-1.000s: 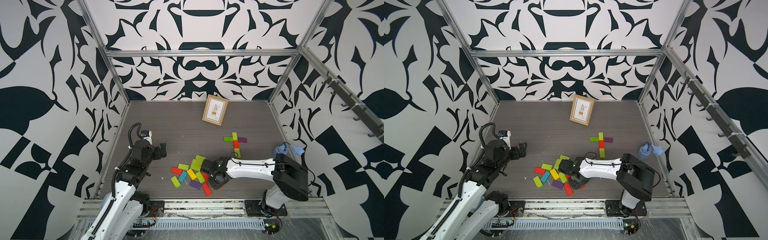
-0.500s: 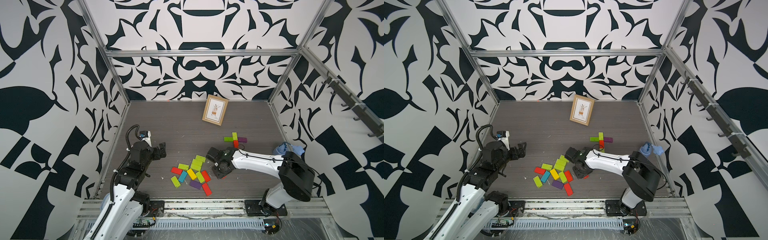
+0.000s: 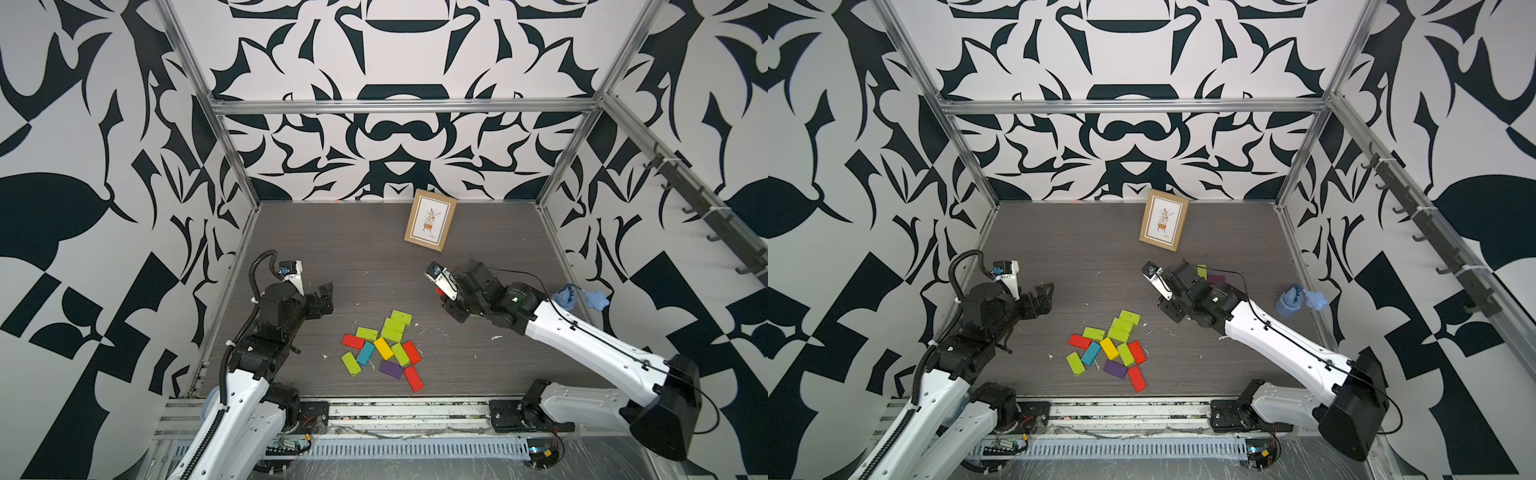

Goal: Assemble the letter t with building blocks
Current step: Pick up the building block from the center of the board, then assemble the building block at the center of the board.

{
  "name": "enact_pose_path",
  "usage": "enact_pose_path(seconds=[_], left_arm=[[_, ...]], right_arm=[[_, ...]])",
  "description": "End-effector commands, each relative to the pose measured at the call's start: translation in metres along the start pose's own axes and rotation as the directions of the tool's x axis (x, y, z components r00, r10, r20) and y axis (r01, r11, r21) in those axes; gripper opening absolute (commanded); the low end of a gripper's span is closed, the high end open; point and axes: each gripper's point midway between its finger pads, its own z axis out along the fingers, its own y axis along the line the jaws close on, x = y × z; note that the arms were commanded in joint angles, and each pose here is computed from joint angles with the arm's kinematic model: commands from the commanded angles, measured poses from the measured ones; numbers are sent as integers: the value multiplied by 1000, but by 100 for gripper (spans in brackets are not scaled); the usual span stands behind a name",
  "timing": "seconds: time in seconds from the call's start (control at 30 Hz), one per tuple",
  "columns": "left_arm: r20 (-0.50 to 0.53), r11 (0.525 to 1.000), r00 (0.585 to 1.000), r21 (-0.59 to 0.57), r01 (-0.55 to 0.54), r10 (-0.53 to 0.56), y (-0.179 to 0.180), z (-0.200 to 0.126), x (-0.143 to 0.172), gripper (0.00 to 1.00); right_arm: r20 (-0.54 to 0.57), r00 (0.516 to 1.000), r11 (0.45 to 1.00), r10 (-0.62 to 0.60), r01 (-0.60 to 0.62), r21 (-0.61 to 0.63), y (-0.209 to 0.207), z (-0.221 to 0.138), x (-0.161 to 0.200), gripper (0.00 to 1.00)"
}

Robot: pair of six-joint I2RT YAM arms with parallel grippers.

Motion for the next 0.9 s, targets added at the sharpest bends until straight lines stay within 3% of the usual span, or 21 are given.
enact_pose_path(seconds=[0.0, 0.13, 0.33, 0.43, 0.6, 0.87], left_arm=[[-2, 1000, 1000, 24, -1, 1, -3, 2, 4, 100], [11, 999, 1000, 32, -1, 1, -4, 1, 2, 100], [9, 999, 1000, 48, -5, 5, -7, 3, 2, 100], [-1, 999, 1000, 52, -9, 9, -9, 5, 2, 100], [-7, 998, 1000, 60, -11, 11, -11, 6, 1, 100], [7, 997, 1000, 79, -17, 17, -13, 4, 0, 100]], right_arm=[[68, 964, 961, -258, 249, 117, -33, -6, -22, 0], [22, 912, 911, -410, 409, 57, -45, -1, -3, 0], [-112, 871, 876, -479, 483, 11, -76, 3, 32, 0], [-180, 837, 855, -517, 513, -70, -83, 5, 52, 0], [-240, 807, 840, -540, 498, -215, -85, 11, 82, 0], [-268, 790, 820, -552, 456, -345, -79, 26, 111, 0]])
